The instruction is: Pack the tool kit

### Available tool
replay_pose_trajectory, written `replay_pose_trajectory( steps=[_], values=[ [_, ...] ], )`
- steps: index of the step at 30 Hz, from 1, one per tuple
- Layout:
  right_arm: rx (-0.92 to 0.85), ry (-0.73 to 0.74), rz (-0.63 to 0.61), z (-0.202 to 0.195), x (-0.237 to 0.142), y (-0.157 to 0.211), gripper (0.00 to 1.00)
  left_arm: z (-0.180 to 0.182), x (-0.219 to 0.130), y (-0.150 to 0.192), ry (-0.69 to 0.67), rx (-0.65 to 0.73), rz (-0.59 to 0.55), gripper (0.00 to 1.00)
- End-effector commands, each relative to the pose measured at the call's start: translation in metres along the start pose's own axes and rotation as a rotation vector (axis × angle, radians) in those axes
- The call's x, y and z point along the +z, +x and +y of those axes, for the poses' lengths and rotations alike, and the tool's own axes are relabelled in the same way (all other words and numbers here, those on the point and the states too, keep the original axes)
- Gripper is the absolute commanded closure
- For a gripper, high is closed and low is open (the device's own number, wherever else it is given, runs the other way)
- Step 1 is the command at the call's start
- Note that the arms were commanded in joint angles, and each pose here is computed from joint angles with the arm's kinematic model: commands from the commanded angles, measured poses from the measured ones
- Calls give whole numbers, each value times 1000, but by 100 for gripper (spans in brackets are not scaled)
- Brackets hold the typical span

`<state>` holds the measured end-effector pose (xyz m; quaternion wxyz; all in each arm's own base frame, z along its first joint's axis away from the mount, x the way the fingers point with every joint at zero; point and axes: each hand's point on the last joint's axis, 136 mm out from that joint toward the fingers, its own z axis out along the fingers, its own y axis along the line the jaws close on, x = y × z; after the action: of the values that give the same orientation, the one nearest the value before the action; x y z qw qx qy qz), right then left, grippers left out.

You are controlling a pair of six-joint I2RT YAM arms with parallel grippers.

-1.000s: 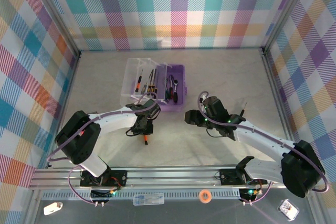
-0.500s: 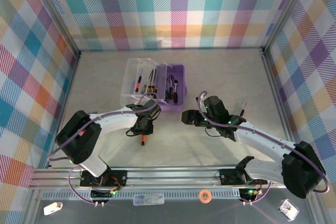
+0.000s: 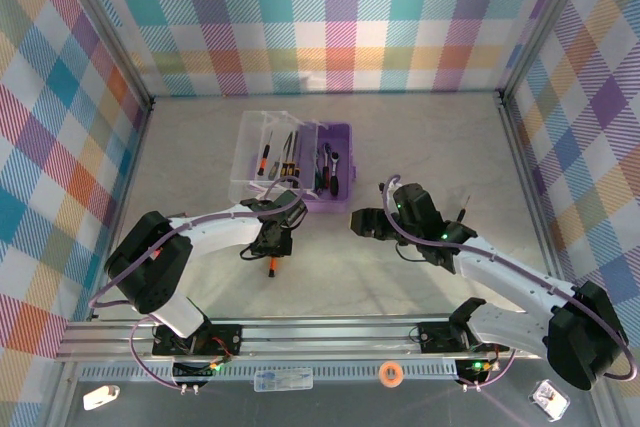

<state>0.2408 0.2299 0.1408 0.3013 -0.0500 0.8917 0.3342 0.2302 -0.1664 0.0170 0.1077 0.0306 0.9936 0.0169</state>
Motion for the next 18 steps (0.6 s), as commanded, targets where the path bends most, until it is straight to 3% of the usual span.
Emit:
replay_pose_trajectory(
  steps=[1, 18],
  values=[
    [-5, 18, -17, -3, -2, -5, 36, 10, -1, 7, -65, 50, 29, 85],
    [7, 62, -11, -13, 2, -2, 36, 9, -92, -16, 38, 105, -166, 85]
  ],
)
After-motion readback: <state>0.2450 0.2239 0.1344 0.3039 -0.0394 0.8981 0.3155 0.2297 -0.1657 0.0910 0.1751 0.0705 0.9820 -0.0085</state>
